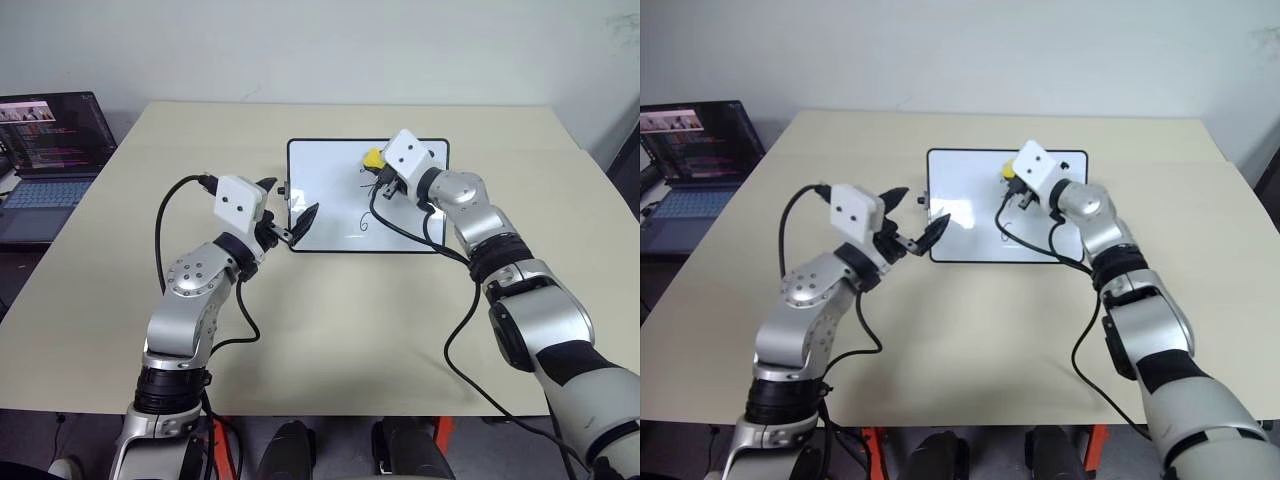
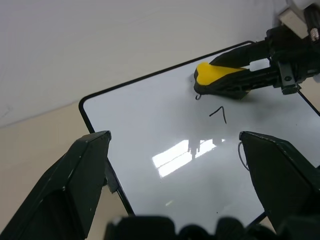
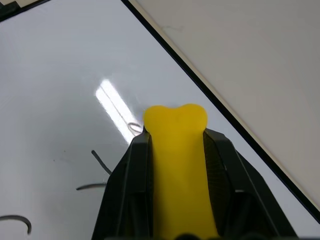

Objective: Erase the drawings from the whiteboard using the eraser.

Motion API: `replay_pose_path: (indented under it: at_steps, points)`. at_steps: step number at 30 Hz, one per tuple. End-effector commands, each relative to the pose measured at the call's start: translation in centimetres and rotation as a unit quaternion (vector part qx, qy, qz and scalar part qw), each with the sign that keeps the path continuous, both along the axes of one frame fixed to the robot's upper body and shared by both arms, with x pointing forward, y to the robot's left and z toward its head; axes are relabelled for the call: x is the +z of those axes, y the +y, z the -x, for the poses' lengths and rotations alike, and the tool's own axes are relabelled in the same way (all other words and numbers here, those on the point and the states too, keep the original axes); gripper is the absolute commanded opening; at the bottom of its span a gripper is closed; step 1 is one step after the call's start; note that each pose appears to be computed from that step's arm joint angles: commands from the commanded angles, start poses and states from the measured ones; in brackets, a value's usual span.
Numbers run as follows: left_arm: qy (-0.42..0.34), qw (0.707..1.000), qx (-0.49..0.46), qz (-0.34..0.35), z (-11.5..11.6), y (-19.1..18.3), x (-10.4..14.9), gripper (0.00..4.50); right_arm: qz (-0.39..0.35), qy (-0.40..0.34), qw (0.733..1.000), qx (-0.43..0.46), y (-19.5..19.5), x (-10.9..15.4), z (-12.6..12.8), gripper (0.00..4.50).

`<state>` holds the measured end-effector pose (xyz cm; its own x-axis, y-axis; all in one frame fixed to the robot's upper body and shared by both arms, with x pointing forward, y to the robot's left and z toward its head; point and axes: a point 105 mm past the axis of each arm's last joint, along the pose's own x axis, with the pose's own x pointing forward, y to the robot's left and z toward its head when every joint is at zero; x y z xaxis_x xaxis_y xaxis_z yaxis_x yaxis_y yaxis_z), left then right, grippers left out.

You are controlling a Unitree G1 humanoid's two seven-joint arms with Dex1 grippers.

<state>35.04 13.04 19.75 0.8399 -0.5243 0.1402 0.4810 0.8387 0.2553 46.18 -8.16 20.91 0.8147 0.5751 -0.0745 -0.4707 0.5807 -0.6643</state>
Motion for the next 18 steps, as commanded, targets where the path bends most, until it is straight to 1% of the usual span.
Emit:
replay_pose_path:
  at_steps: [1, 9, 12, 18]
  points:
    - [-0.034, 0.999, -0.012, -0.001, 0.2, -0.6, 1.7, 4.5, 0.012, 0.024, 0.999, -0.036, -2.7, -1.2, -0.3, 1.1]
    - [-0.037, 0.999, -0.012, -0.002, 0.2, -0.5, 1.9, 4.5, 0.018, 0.027, 0.999, -0.04, -3.7, -1.6, -0.1, 1.1]
    - [-0.038, 0.999, -0.012, -0.002, 0.3, -0.5, 1.9, 4.5, 0.004, 0.025, 0.999, -0.029, -3.0, -1.1, 0.2, 1.1]
    - [-0.038, 0.999, -0.011, -0.003, 0.3, -0.5, 1.8, 4.5, -0.036, 0.02, 0.999, 0.013, 0.0, 0.6, 1.3, 1.1]
